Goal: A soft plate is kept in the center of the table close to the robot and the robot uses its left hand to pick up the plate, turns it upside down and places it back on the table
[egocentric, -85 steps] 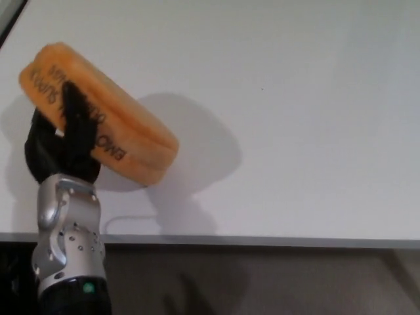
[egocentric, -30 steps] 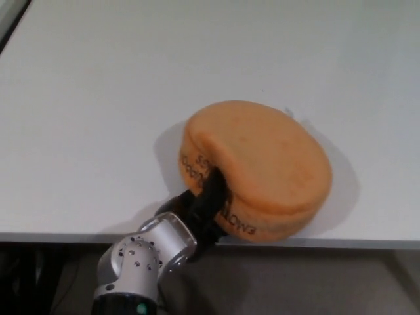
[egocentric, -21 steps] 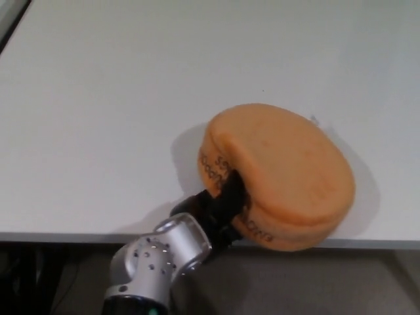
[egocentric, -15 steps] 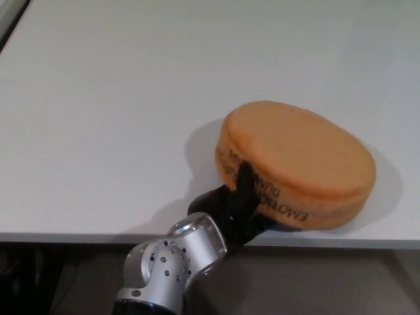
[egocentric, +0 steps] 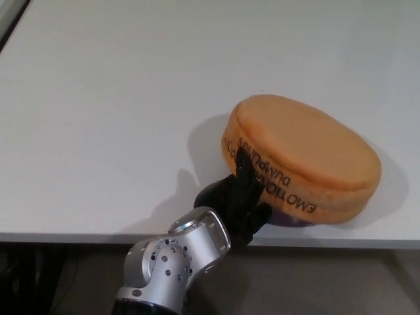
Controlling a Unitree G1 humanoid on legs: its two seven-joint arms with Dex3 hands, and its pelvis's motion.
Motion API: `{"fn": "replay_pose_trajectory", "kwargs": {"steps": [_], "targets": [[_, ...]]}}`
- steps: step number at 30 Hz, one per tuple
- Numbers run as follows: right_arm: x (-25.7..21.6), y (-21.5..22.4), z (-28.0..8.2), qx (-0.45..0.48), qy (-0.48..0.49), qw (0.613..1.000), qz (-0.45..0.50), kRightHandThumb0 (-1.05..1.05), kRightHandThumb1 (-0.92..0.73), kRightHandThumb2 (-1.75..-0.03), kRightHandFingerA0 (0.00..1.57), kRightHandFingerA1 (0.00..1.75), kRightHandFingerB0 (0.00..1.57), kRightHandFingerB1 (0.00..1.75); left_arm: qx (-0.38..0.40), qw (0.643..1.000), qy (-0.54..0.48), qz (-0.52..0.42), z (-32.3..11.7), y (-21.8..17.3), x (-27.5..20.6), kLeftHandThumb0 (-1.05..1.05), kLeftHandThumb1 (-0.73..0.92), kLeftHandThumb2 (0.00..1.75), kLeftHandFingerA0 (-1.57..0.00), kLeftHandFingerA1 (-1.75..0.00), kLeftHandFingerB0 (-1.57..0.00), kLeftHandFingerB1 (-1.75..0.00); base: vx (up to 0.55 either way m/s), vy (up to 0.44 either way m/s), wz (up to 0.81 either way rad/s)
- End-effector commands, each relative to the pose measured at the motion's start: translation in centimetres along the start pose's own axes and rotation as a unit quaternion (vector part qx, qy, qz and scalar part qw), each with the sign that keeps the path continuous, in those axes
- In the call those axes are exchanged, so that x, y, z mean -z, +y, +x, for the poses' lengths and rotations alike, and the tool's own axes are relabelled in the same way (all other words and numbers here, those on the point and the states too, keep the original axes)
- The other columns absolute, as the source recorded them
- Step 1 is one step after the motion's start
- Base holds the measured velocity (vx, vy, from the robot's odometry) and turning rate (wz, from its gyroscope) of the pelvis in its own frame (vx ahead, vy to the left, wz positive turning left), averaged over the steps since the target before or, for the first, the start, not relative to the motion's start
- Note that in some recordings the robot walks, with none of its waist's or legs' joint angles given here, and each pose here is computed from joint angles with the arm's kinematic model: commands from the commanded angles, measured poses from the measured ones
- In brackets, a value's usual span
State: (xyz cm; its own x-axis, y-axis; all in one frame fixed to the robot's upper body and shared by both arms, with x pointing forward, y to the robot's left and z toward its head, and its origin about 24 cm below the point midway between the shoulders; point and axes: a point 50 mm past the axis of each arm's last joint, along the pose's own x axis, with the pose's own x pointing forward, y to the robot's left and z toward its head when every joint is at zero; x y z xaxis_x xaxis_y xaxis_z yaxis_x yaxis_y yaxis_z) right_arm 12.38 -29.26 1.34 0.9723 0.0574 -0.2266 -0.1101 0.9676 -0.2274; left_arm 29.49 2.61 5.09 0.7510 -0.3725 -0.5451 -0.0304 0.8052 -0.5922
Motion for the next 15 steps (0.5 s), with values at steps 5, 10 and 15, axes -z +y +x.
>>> {"fn": "replay_pose_trajectory", "kwargs": {"steps": [5, 10, 15], "targets": [[-0.1, -0.4, 0.1, 0.004, 0.005, 1.0, -0.007, -0.75, -0.87, -0.67, 0.43, 0.41, 0.28, 0.31, 0.029, 0.999, 0.031, -0.018, -1.1, -0.4, 1.2, -1.04, 0.74, 1.12, 0.0, -0.11, 0.0, 0.0, 0.0, 0.0, 0.0], [-0.1, -0.4, 0.2, 0.004, 0.005, 1.0, -0.001, -0.76, -0.87, -0.67, 0.43, 0.41, 0.28, 0.31, 0.052, 0.998, 0.012, 0.033, -3.4, 0.4, -0.7, -1.02, 0.92, 0.73, 0.0, 0.0, 0.0, 0.0, 0.0, 0.0, 0.0], [-0.2, -0.5, 0.2, 0.006, 0.003, 1.0, -0.007, -0.75, -0.87, -0.67, 0.43, 0.41, 0.27, 0.31, 0.082, 0.996, -0.003, 0.046, -6.6, 2.8, -1.0, -1.01, 0.92, 0.69, 0.0, 0.0, 0.0, 0.0, 0.0, 0.0, 0.0]]}}
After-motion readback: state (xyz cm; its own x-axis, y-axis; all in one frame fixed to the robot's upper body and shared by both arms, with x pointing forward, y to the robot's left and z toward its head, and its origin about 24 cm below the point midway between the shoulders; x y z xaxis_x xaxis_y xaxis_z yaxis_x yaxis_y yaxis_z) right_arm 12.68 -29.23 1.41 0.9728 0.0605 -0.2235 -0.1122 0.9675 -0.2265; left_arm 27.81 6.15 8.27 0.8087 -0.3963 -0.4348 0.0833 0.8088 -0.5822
